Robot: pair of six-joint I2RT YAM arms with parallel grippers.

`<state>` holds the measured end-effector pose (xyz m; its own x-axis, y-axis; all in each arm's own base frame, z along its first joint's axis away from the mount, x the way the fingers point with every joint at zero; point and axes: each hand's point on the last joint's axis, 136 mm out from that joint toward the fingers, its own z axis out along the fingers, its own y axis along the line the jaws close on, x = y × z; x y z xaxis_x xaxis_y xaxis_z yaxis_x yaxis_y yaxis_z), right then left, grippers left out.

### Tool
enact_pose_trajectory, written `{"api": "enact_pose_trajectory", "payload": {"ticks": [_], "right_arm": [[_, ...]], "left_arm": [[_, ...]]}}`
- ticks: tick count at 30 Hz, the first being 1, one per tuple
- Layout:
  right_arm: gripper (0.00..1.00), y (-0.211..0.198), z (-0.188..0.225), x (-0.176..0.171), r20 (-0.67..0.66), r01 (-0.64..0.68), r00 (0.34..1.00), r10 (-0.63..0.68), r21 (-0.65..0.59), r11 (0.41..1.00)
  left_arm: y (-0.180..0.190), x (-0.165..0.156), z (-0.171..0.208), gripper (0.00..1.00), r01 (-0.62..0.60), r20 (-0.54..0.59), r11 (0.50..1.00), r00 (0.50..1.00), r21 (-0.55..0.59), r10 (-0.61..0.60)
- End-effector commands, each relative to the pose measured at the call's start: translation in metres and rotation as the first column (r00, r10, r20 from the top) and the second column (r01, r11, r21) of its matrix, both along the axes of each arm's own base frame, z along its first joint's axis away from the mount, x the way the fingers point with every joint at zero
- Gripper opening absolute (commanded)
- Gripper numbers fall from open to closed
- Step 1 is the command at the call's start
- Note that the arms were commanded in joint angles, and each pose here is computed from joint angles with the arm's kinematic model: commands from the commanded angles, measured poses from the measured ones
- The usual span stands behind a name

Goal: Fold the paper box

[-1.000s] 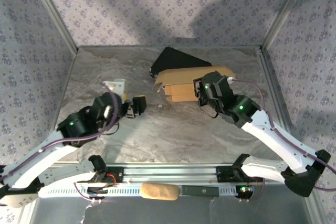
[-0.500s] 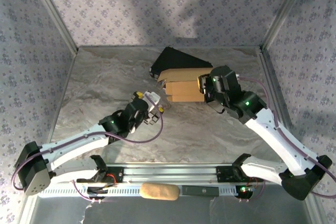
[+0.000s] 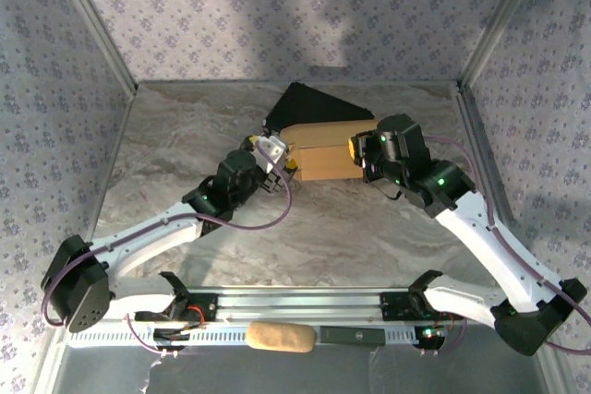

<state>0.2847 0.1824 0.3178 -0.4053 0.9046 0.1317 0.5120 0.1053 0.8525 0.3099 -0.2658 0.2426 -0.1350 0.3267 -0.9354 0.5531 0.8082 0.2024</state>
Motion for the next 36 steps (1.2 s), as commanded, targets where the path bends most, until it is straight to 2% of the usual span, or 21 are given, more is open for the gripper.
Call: {"api": "enact_pose_trajectory", "payload": {"ticks": [1,5,10,11,13,15,17,18,21,24,26,27,30,36], "right_arm": [[0.00,-0.002,0.014,-0.005,0.017,-0.012,1.000,0.012,0.021,1.000],[0.00,-0.005,0.013,-0.005,0.011,-0.011,1.000,0.011,0.026,1.000],[0.00,-0.011,0.016,-0.002,0.014,-0.020,1.000,0.019,0.022,1.000],[0.08,-0.012,0.020,0.000,0.032,-0.024,0.999,0.024,0.014,1.000],[0.28,-0.015,0.028,0.004,0.071,-0.041,0.997,0.042,-0.014,0.999],[0.52,-0.015,0.044,0.010,0.161,-0.085,0.982,0.093,-0.055,0.995],[0.68,-0.013,0.053,0.010,0.212,-0.136,0.965,0.155,-0.099,0.986],[0.72,-0.012,0.056,0.009,0.233,-0.161,0.954,0.188,-0.131,0.978],[0.80,-0.014,0.051,0.002,0.233,-0.193,0.943,0.236,-0.191,0.962],[0.84,-0.011,0.042,-0.001,0.254,-0.214,0.932,0.257,-0.186,0.959],[0.85,-0.007,0.045,0.001,0.287,-0.223,0.921,0.264,-0.170,0.960],[0.85,-0.003,0.030,0.004,0.262,-0.235,0.926,0.271,-0.163,0.958],[0.85,0.008,0.036,0.004,0.274,-0.255,0.918,0.288,-0.149,0.955],[0.85,0.020,0.049,-0.009,0.262,-0.208,0.935,0.239,-0.140,0.968]], "left_arm": [[-0.015,0.004,0.032,0.76,0.054,0.049,0.996,0.998,-0.072,-0.051],[-0.021,0.001,0.040,0.42,0.085,0.039,0.992,0.996,-0.096,-0.081],[-0.019,-0.009,0.046,0.08,0.114,0.020,0.989,0.993,-0.096,-0.112],[-0.018,-0.012,0.047,0.00,0.118,0.009,0.988,0.993,-0.097,-0.118],[-0.012,-0.015,0.049,0.00,0.099,-0.028,0.989,0.994,-0.108,-0.102],[0.005,-0.012,0.052,0.00,-0.005,-0.112,0.991,0.994,-0.132,-0.010],[0.014,-0.013,0.052,0.00,-0.031,-0.198,0.989,0.980,-0.147,0.001],[0.017,-0.016,0.051,0.00,-0.035,-0.238,0.988,0.971,-0.150,-0.002],[0.028,-0.022,0.045,0.00,-0.077,-0.338,0.987,0.941,-0.139,0.026],[0.038,-0.027,0.037,0.00,-0.114,-0.406,0.985,0.913,-0.132,0.052],[0.043,-0.029,0.034,0.00,-0.125,-0.409,0.983,0.910,-0.131,0.061],[0.046,-0.029,0.032,0.00,-0.135,-0.412,0.982,0.908,-0.130,0.070],[0.054,-0.028,0.029,0.00,-0.168,-0.432,0.977,0.897,-0.133,0.096],[0.056,-0.027,0.039,0.00,-0.217,-0.484,0.966,0.867,-0.144,0.123]]}}
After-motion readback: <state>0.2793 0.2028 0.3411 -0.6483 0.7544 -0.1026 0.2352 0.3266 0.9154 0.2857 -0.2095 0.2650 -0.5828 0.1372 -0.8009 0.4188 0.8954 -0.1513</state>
